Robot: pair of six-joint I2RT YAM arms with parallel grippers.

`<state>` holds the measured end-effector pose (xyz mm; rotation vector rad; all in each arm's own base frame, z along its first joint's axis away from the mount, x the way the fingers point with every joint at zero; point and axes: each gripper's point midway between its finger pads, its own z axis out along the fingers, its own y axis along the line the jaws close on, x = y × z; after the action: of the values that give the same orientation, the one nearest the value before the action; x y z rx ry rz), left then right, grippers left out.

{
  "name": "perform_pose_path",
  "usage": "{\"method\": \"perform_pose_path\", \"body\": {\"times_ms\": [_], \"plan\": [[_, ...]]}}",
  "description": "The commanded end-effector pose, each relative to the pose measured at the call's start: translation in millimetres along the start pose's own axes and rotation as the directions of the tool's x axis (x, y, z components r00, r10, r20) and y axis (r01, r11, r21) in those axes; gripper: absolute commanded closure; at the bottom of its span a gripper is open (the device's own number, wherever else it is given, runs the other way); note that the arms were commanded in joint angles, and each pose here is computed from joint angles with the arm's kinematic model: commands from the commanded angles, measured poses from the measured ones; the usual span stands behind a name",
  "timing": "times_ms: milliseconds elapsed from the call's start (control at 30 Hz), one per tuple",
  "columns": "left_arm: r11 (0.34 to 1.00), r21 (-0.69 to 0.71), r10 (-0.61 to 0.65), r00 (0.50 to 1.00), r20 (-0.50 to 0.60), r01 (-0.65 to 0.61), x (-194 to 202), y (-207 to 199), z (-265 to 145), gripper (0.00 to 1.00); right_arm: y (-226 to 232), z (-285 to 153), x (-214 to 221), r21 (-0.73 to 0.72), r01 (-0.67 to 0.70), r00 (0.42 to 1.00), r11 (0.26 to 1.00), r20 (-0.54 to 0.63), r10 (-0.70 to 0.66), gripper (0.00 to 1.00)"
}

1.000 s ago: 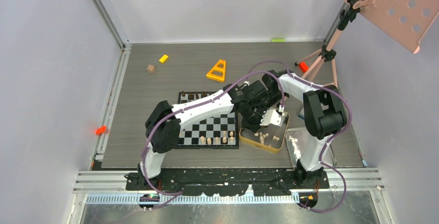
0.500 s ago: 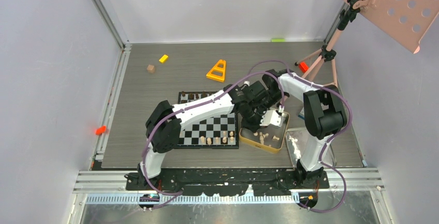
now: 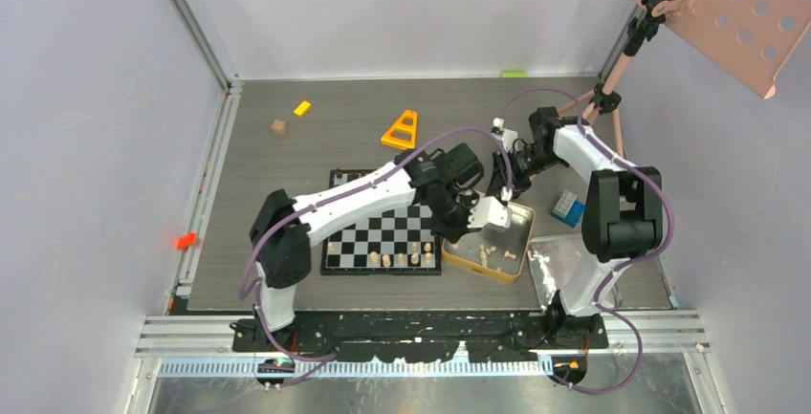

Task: Set up the chess pieces on the board
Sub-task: Place the chess piece on the chessboard.

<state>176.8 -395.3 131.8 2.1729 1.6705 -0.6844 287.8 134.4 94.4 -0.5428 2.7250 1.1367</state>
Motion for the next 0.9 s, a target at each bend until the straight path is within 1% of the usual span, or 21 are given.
{"method": "perform_pose_path", "body": {"times_ms": [0, 100, 267, 367, 433, 500, 600, 700, 867], "plan": [[0.993, -0.079, -0.077, 0.995, 0.067, 0.082, -5.1, -3.1, -67.4, 1.00, 12.1, -12.2, -9.7, 0.055, 0.098, 0.990, 0.994, 0.093, -0.102, 0.95], [0.981, -0.107, -0.157, 0.985, 0.065, 0.163, 13.2, 0.0, -92.1, 1.00, 15.4, -17.5, -10.8, 0.077, 0.123, 0.984, 0.989, 0.118, -0.132, 0.95], [0.933, -0.195, -0.305, 0.952, 0.011, 0.301, 68.3, 1.0, -129.5, 1.00, 22.2, -24.4, -11.2, 0.090, 0.146, 0.977, 0.985, 0.144, -0.158, 0.95], [0.906, -0.243, -0.367, 0.929, -0.042, 0.347, 102.7, -8.8, -142.4, 1.00, 23.2, -26.1, -11.8, 0.100, 0.156, 0.973, 0.983, 0.157, -0.170, 0.95], [0.886, -0.261, -0.410, 0.910, -0.059, 0.383, 122.3, -17.1, -148.4, 1.00, 21.9, -25.9, -12.3, 0.108, 0.157, 0.971, 0.982, 0.163, -0.174, 0.95], [0.867, -0.265, -0.451, 0.891, -0.054, 0.423, 139.3, -25.0, -150.0, 1.00, 21.7, -26.5, -12.9, 0.114, 0.161, 0.969, 0.980, 0.169, -0.179, 0.95], [0.861, -0.264, -0.465, 0.883, -0.065, 0.435, 160.2, -38.1, -141.9, 1.00, 23.2, -27.6, -13.9, 0.116, 0.166, 0.966, 0.979, 0.180, -0.186, 0.95], [0.869, -0.246, -0.459, 0.886, -0.073, 0.430, 174.3, -48.2, -126.0, 1.00, 23.4, -27.9, -13.8, 0.117, 0.168, 0.965, 0.979, 0.184, -0.188, 0.95], [0.876, -0.254, -0.439, 0.896, -0.069, 0.409, 190.7, -48.2, -106.1, 1.00, 20.5, -25.8, -11.6, 0.122, 0.160, 0.968, 0.980, 0.174, -0.180, 0.95]]}}
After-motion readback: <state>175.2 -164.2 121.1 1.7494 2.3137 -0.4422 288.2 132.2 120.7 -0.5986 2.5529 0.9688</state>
